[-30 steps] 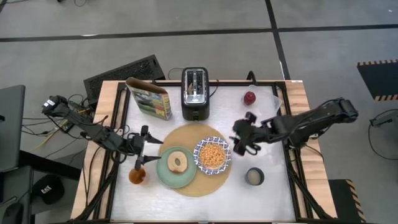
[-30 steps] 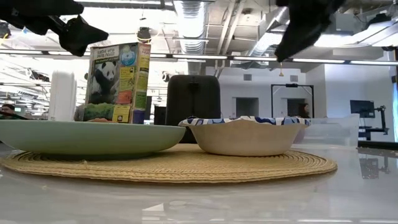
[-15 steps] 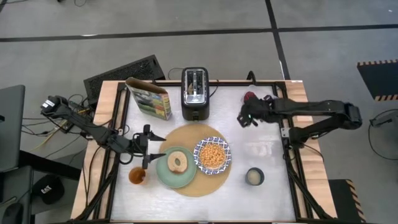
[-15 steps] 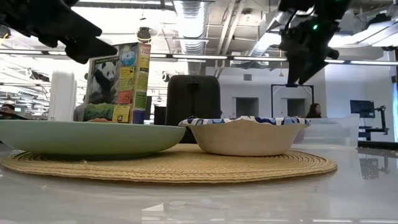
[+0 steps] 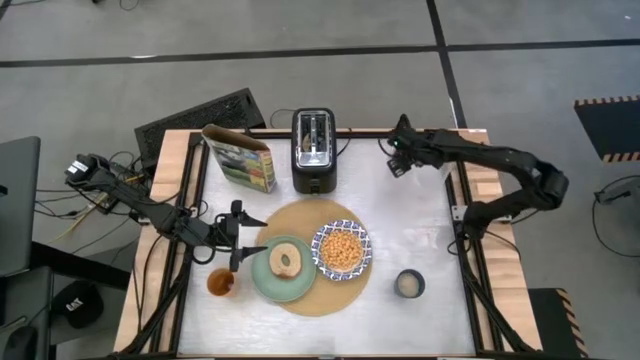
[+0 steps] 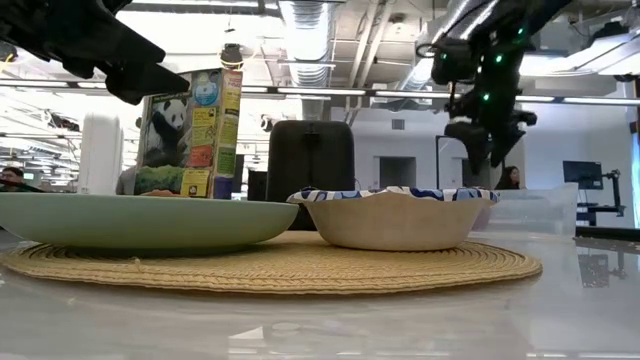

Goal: Arrange a breakfast setting
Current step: Put the apple on the mat, then put the spoon on the table beside the mat

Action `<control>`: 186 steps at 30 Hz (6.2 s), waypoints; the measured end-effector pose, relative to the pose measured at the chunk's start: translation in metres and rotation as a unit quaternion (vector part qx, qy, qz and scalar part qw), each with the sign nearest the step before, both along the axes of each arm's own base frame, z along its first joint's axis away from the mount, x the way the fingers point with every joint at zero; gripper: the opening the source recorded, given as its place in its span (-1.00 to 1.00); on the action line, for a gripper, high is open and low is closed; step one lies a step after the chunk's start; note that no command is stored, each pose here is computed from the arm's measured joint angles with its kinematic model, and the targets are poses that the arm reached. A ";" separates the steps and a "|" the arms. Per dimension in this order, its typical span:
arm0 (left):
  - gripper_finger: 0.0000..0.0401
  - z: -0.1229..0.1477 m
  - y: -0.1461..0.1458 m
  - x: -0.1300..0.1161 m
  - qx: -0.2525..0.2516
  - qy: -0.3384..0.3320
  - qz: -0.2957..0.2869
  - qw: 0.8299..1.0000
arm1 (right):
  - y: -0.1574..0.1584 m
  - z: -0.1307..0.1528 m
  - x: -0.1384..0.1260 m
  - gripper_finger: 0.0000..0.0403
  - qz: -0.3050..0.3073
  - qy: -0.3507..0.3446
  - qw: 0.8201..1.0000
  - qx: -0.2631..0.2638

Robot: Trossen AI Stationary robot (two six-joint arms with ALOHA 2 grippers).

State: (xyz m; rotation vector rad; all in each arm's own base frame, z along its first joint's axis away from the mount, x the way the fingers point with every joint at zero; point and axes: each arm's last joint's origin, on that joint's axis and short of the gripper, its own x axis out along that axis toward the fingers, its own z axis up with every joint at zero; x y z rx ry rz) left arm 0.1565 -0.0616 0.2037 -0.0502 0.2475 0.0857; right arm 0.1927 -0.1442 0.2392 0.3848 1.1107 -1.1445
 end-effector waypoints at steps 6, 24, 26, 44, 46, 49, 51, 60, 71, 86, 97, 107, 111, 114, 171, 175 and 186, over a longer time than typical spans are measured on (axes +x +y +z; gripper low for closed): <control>0.47 0.000 0.000 0.000 0.004 0.000 0.002 1.000 | -0.026 -0.015 0.005 0.40 0.014 -0.014 1.000 0.019; 0.47 0.000 0.000 0.000 0.005 0.000 0.003 1.000 | -0.049 -0.038 0.006 0.40 0.009 0.000 0.999 0.052; 0.47 0.000 0.000 0.000 0.005 0.000 0.003 1.000 | -0.049 -0.037 0.006 0.40 0.012 -0.003 0.999 0.051; 0.47 0.000 0.000 0.000 0.004 0.000 0.003 1.000 | -0.036 -0.003 -0.005 0.44 0.035 -0.058 0.998 0.015; 0.47 0.000 0.000 0.000 0.003 0.000 0.003 1.000 | -0.036 -0.003 -0.005 0.51 0.040 -0.068 0.997 0.025; 0.47 0.000 0.000 0.000 0.003 0.000 0.003 1.000 | -0.036 -0.007 -0.002 0.70 0.046 -0.070 0.996 0.039; 0.47 0.000 0.000 0.000 0.003 0.000 0.003 1.000 | -0.036 -0.011 0.001 0.85 0.051 -0.066 0.996 0.044; 0.47 0.000 0.000 0.000 0.001 -0.001 0.003 1.000 | -0.032 -0.014 0.008 0.82 0.086 -0.050 0.994 0.045; 0.47 0.000 0.000 0.000 0.001 -0.001 0.003 1.000 | -0.040 -0.017 0.007 0.80 0.070 -0.048 0.996 0.030; 0.47 0.000 0.000 0.000 0.001 -0.001 0.003 1.000 | -0.051 -0.053 0.017 0.56 0.080 -0.001 0.993 0.088; 0.47 0.000 0.000 0.000 0.001 -0.001 0.003 1.000 | -0.026 0.006 0.006 0.32 0.089 -0.040 0.995 0.029; 0.47 0.000 0.000 0.000 0.001 -0.001 0.003 1.000 | 0.050 0.062 0.039 0.32 0.243 -0.157 0.957 -0.034; 0.47 0.000 0.000 0.000 -0.002 -0.001 0.004 1.000 | 0.081 0.064 0.063 0.32 0.311 -0.202 0.928 -0.049; 0.47 0.000 0.000 0.000 -0.002 -0.001 0.004 1.000 | 0.104 0.060 0.084 0.32 0.366 -0.220 0.902 -0.058; 0.47 0.000 -0.001 0.000 -0.010 0.001 -0.008 1.000 | 0.157 -0.033 0.269 0.87 0.473 0.044 0.875 0.089; 0.47 0.000 -0.001 0.000 -0.010 0.001 -0.008 1.000 | 0.162 -0.008 0.260 0.88 0.477 0.028 0.875 0.082; 0.47 0.000 -0.001 0.000 -0.011 0.001 -0.007 1.000 | 0.199 0.055 0.226 0.89 0.508 -0.028 0.859 0.061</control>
